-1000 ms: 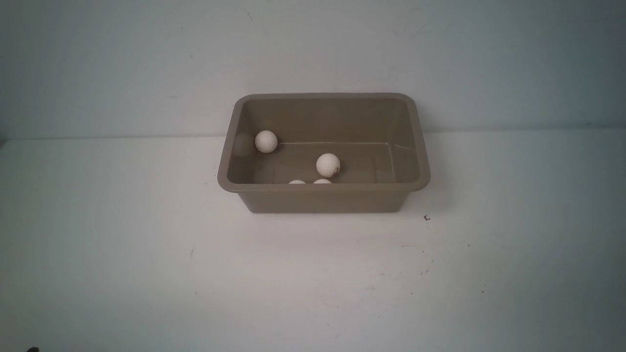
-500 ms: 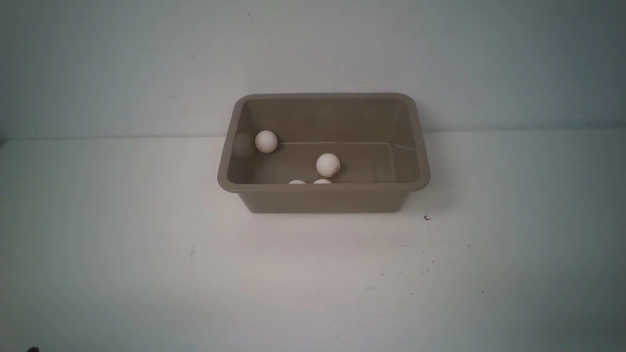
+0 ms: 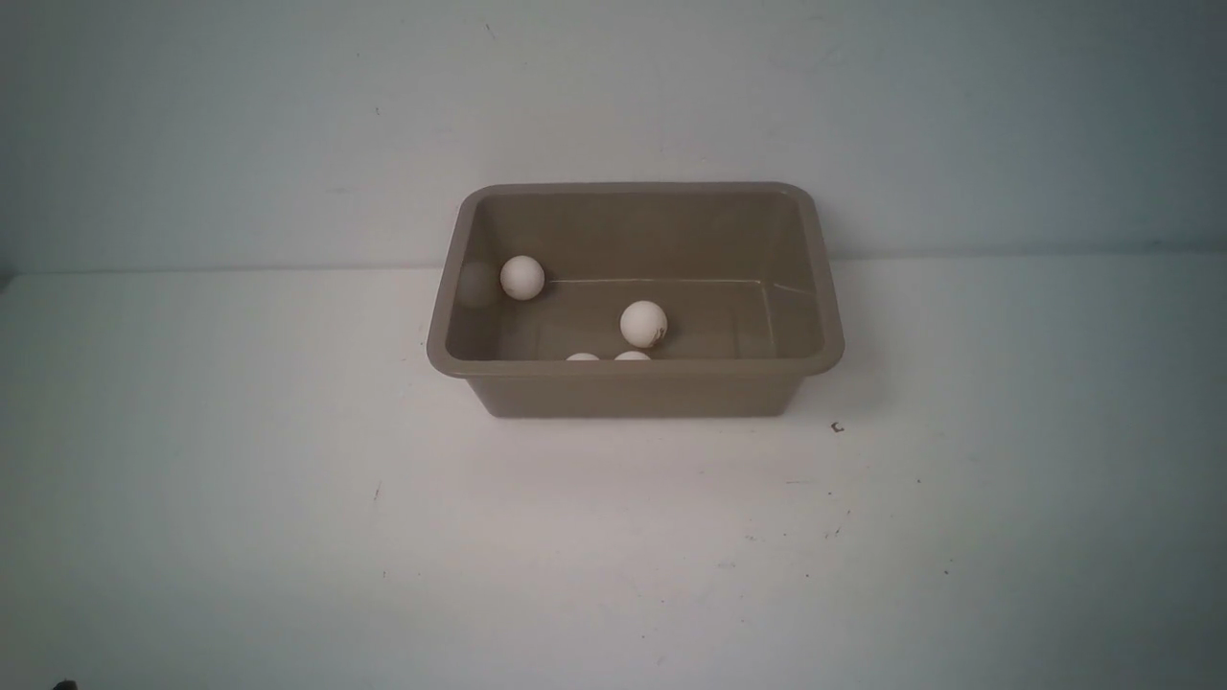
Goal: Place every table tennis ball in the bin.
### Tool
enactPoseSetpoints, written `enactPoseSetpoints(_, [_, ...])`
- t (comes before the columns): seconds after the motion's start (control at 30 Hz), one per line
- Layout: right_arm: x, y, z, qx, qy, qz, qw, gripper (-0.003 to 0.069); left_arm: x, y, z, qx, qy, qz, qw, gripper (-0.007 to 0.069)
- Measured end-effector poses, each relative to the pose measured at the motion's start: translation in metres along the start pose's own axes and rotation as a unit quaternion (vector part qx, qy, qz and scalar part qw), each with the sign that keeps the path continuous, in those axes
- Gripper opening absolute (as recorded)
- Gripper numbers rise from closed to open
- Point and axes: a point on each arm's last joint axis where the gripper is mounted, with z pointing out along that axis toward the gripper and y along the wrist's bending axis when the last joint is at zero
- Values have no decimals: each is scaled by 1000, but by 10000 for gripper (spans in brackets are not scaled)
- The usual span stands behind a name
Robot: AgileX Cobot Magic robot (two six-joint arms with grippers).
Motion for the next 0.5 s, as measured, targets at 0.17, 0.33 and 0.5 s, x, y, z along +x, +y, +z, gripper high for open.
enactPoseSetpoints(0.17, [20,4,9,-11,24,0,1000,421,0,0,0,0,0,0,1000,531])
enactPoseSetpoints(0.33, [21,4,10,-8,10,21,1000,421,0,0,0,0,0,0,1000,531])
enactPoseSetpoints(0.5, [20,3,11,2,-7,44,999,421,0,0,0,0,0,0,1000,531])
